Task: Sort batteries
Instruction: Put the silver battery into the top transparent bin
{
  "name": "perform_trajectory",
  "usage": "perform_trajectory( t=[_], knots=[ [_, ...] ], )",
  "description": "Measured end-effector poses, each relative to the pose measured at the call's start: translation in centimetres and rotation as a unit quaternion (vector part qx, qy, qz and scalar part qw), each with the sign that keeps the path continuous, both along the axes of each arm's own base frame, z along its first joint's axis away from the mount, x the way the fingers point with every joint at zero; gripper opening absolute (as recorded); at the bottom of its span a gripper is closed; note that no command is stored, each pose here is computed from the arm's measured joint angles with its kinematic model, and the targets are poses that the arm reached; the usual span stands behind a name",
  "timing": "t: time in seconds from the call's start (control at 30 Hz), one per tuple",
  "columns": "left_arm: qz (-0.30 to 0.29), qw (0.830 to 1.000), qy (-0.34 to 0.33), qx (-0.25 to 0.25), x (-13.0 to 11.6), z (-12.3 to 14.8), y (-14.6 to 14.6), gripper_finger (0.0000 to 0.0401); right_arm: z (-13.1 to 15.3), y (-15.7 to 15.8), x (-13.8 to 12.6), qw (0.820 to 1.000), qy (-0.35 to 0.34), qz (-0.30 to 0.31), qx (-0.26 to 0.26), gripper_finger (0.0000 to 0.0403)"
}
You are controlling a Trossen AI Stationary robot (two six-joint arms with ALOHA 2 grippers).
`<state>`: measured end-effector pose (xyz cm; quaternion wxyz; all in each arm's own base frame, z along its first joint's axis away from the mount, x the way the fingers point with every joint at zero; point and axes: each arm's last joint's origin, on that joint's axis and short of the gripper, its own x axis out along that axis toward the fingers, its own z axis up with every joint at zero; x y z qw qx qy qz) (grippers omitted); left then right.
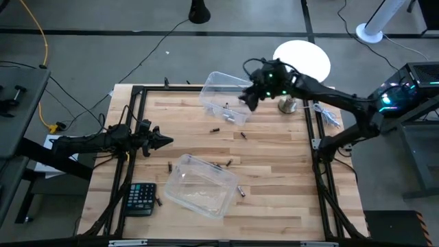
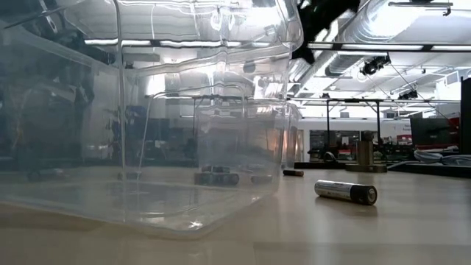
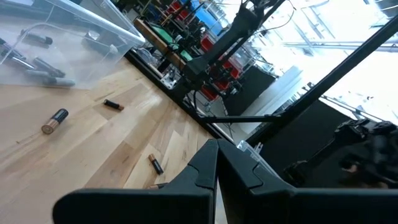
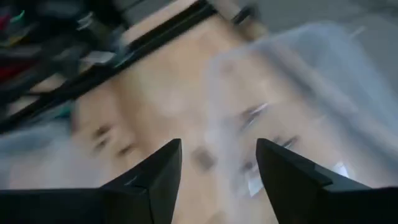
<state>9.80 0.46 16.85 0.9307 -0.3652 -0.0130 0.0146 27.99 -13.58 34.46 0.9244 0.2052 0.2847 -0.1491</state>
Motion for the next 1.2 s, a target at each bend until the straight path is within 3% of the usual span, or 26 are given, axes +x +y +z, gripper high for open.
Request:
perform_trajectory(
  t=[0.1, 0.3, 0.47, 0.67, 0.8, 1.07, 1.2],
  knots=[
    [0.000, 1.000, 0.000, 0.000, 0.0, 0.0, 0.0, 0.0000, 0.2, 3.7, -0.2, 0.995, 0.074, 0.043, 0.048, 0.0203],
    [0.000, 1.000, 0.000, 0.000, 0.0, 0.0, 0.0, 0.0000, -2.4, 13.6, -0.7, 0.963, 0.223, 0.075, 0.132, 0.0203],
    [0.000, 1.000, 0.000, 0.000, 0.0, 0.0, 0.0, 0.0000, -6.3, 21.6, -1.0, 0.958, 0.210, 0.035, 0.194, 0.0204],
    [0.000, 1.000, 0.000, 0.000, 0.0, 0.0, 0.0, 0.0000, -11.6, 27.1, -1.0, 0.940, 0.226, -0.028, 0.255, 0.0201],
    [0.000, 1.000, 0.000, 0.000, 0.0, 0.0, 0.0, 0.0000, -14.4, 28.9, 0.0, 0.935, 0.269, -0.012, 0.229, 0.0193],
    [0.000, 1.000, 0.000, 0.000, 0.0, 0.0, 0.0, 0.0000, -18.3, 30.6, 3.1, 0.951, 0.270, 0.065, 0.137, 0.0186],
    [0.000, 1.000, 0.000, 0.000, 0.0, 0.0, 0.0, 0.0000, -19.6, 30.8, 4.0, 0.956, 0.269, 0.073, 0.091, 0.0185]
  ],
)
